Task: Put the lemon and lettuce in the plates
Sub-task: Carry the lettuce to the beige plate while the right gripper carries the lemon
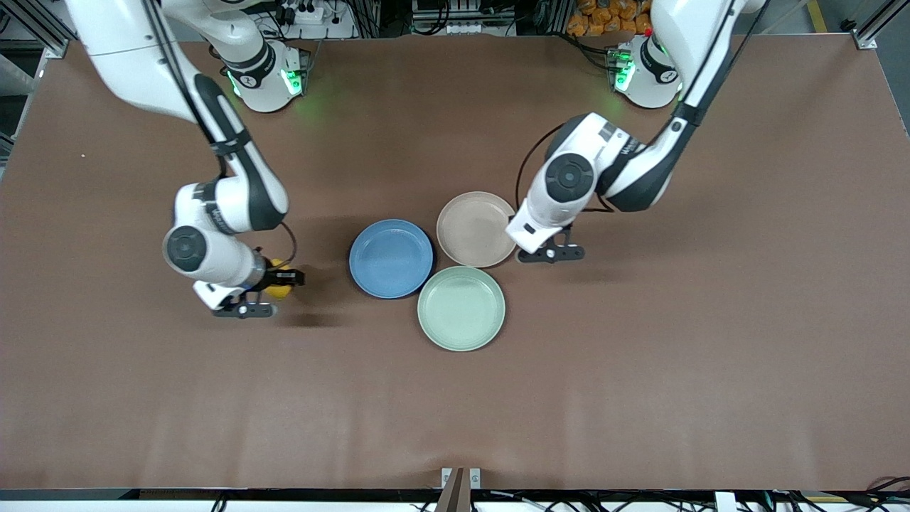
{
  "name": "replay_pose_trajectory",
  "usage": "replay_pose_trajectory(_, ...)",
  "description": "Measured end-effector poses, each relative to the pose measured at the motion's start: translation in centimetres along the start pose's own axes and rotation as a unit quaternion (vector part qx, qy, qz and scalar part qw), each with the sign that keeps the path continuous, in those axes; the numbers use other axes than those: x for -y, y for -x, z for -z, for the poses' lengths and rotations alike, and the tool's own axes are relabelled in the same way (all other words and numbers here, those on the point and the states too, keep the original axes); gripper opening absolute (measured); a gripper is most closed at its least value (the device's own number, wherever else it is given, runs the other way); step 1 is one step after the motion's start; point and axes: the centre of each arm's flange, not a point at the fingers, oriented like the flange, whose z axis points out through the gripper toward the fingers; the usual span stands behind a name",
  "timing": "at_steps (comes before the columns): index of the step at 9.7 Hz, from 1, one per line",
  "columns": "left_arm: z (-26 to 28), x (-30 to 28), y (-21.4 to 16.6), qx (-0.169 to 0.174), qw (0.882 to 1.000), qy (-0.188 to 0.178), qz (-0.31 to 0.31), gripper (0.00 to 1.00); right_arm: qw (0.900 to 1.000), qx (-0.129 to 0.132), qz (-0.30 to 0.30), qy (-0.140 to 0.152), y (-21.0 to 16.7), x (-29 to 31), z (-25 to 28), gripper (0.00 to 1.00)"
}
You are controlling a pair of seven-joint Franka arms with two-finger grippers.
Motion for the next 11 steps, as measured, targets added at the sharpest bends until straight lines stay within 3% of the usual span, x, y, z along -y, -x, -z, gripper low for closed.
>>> replay_pose_trajectory(6, -2.9, -4.5, 0.9, -0.007, 1.0, 0.02, 0.011, 0.04, 1.0, -0.007, -0.018, 0.002, 2.4, 11.1, 2.1, 0.59)
replay_pose_trajectory(11, -5.0, -6.5, 2.3, -0.002, 1.0, 0.019, -0.003, 0.04, 0.999, 0.004, -0.031, -0.028, 5.3, 17.3, 2.3, 0.59)
